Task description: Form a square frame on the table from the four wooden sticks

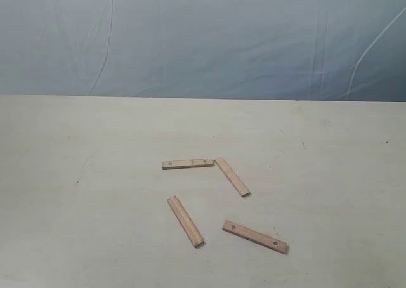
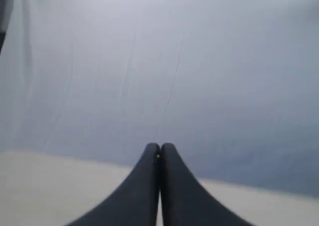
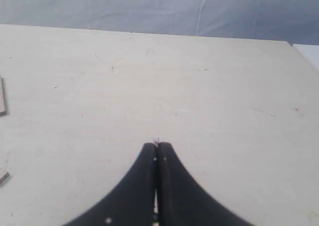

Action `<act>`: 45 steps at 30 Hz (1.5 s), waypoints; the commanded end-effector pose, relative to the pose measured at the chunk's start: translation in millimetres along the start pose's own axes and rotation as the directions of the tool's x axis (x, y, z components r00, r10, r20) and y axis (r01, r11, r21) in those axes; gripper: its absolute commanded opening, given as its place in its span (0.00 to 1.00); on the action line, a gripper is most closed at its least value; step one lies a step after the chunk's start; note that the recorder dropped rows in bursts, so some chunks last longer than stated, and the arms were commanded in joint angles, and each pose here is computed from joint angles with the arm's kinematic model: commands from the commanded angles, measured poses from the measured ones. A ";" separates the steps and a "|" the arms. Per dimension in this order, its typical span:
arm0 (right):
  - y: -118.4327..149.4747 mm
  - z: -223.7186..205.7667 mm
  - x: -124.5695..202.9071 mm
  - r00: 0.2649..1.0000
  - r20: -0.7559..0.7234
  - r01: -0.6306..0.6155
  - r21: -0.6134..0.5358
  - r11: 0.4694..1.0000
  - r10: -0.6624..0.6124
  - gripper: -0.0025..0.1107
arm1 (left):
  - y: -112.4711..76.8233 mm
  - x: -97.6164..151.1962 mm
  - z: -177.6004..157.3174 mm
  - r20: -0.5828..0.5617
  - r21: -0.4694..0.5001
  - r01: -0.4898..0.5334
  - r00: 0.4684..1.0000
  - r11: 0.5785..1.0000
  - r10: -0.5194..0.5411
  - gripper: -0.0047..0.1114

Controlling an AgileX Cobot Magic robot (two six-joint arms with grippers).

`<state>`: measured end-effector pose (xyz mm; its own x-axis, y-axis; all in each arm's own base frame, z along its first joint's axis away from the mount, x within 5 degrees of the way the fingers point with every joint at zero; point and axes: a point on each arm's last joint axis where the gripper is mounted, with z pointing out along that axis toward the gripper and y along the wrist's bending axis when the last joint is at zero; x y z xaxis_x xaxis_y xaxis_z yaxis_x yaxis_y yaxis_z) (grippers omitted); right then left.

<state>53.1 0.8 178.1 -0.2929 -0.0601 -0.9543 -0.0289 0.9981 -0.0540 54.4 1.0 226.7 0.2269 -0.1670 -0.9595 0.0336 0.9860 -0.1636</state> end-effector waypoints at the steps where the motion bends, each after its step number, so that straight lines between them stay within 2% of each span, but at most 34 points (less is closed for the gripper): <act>1: -0.6 -0.8 -2.1 1.000 0.021 0.000 0.009 1.000 0.000 0.01 | 2.5 -22.2 -3.4 0.243 0.058 0.321 0.914 0.945 -0.325 0.04; 2: -0.6 -0.8 -2.1 1.000 0.021 0.000 0.009 1.000 0.000 0.01 | 2.2 -23.9 -3.8 0.254 0.086 0.382 0.884 0.920 -0.391 0.04; 4: -0.6 -0.8 -2.1 1.000 0.021 0.000 0.009 1.000 0.000 0.01 | -0.2 -30.1 -5.3 0.291 0.145 0.412 0.851 0.900 -0.437 0.04; 9: -0.6 -0.8 -2.1 1.000 0.021 0.000 0.009 1.000 0.000 0.01 | -17.8 -85.7 -0.2 0.382 0.280 0.308 0.833 0.909 -0.400 0.04; 13: -0.6 -0.8 -2.1 1.000 0.021 0.000 0.009 1.000 0.000 0.01 | -29.9 -140.9 11.6 0.521 0.413 0.245 0.726 0.877 -0.449 0.04; 14: -0.6 -0.8 -2.1 1.000 0.021 0.000 0.009 1.000 0.000 0.01 | -33.3 -152.4 16.5 0.539 0.428 0.218 0.717 0.877 -0.441 0.04; 15: -0.6 -0.8 -2.1 1.000 0.021 0.000 0.009 1.000 0.000 0.01 | -37.4 -159.0 22.8 0.534 0.427 0.181 0.740 0.886 -0.409 0.04; 17: -0.6 -0.8 -2.1 1.000 0.021 0.000 0.009 1.000 0.000 0.01 | -46.5 -170.5 40.2 0.464 0.386 0.101 0.838 0.917 -0.288 0.04; 19: -0.6 -0.8 -2.1 1.000 0.021 0.000 0.009 1.000 0.000 0.01 | -51.4 -175.7 59.7 0.328 0.322 0.037 0.933 0.946 -0.148 0.04; 20: -0.6 -0.8 -2.1 1.000 0.021 0.000 0.009 1.000 0.000 0.01 | -51.9 -175.0 70.8 0.249 0.293 0.017 0.964 0.956 -0.093 0.04; 23: -0.6 -0.8 -2.1 1.000 0.021 0.000 0.009 1.000 0.000 0.01 | -48.5 -164.3 98.3 0.043 0.218 0.016 0.999 0.976 -0.026 0.04; 25: -0.6 -0.8 -2.1 1.000 0.021 0.000 0.009 1.000 0.000 0.01 | -51.8 -151.1 111.3 -0.060 0.247 -0.012 0.998 0.969 0.027 0.04; 27: -0.6 -0.8 -2.1 1.000 0.021 0.000 0.009 1.000 0.000 0.01 | -61.2 -136.5 123.3 -0.182 0.336 -0.021 0.979 0.942 0.087 0.04; 28: -0.6 -0.8 -2.1 1.000 0.021 0.000 0.009 1.000 0.000 0.01 | -65.6 -130.5 130.8 -0.244 0.354 0.065 0.969 0.933 0.026 0.04; 29: -0.6 -0.8 -2.1 1.000 0.021 0.000 0.009 1.000 0.000 0.01 | -69.9 -125.5 137.4 -0.277 0.384 0.080 0.960 0.920 0.032 0.04; 31: -0.6 -0.8 -2.1 1.000 0.021 0.000 0.009 1.000 0.000 0.01 | -73.1 -115.9 150.2 -0.313 0.408 0.066 0.947 0.910 0.072 0.04; 33: -0.6 -0.8 -2.1 1.000 0.021 0.000 0.009 1.000 0.000 0.01 | -69.6 -110.3 160.4 -0.313 0.378 0.019 0.944 0.926 0.109 0.04; 36: -0.6 -0.8 -2.1 1.000 0.021 0.000 0.009 1.000 0.000 0.01 | -48.2 -108.9 174.6 -0.268 0.174 -0.148 0.944 0.974 0.191 0.04; 38: -0.6 -0.8 -2.1 1.000 0.021 0.000 0.009 1.000 0.000 0.01 | -30.4 -110.8 179.8 -0.254 -0.006 -0.255 0.935 0.967 0.245 0.04; 39: -0.6 -0.8 -2.1 1.000 0.021 0.000 0.009 1.000 0.000 0.01 | -22.9 -111.3 181.4 -0.259 -0.078 -0.317 0.922 0.945 0.288 0.04; 41: -0.6 -0.8 -2.1 1.000 0.021 0.000 0.009 1.000 0.000 0.01 | -6.7 -108.9 185.2 -0.354 -0.241 -0.449 0.866 0.861 0.352 0.04; 42: -0.6 -0.8 -2.1 1.000 0.021 0.000 0.009 1.000 0.000 0.01 | -3.1 -106.3 189.2 -0.445 -0.268 -0.522 0.813 0.810 0.377 0.04; 43: -0.6 -0.8 -2.1 1.000 0.021 0.000 0.009 1.000 0.000 0.01 | -4.0 -102.7 195.1 -0.539 -0.248 -0.576 0.750 0.779 0.383 0.04; 44: -0.5 -0.8 -2.1 1.000 0.022 0.002 0.007 1.000 -0.003 0.01 | -7.7 -100.1 201.3 -0.605 -0.192 -0.613 0.689 0.766 0.400 0.04; 45: -0.5 -0.8 -2.1 1.000 0.022 0.002 0.007 1.000 -0.003 0.01 | -15.0 -96.5 208.3 -0.665 -0.137 -0.594 0.648 0.793 0.370 0.04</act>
<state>53.2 0.8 178.3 -0.2911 -0.0601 -0.9548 -0.0287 0.9981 -0.0540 221.6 12.4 378.5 -0.2575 0.2524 -0.9327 -0.3194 0.8888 0.3287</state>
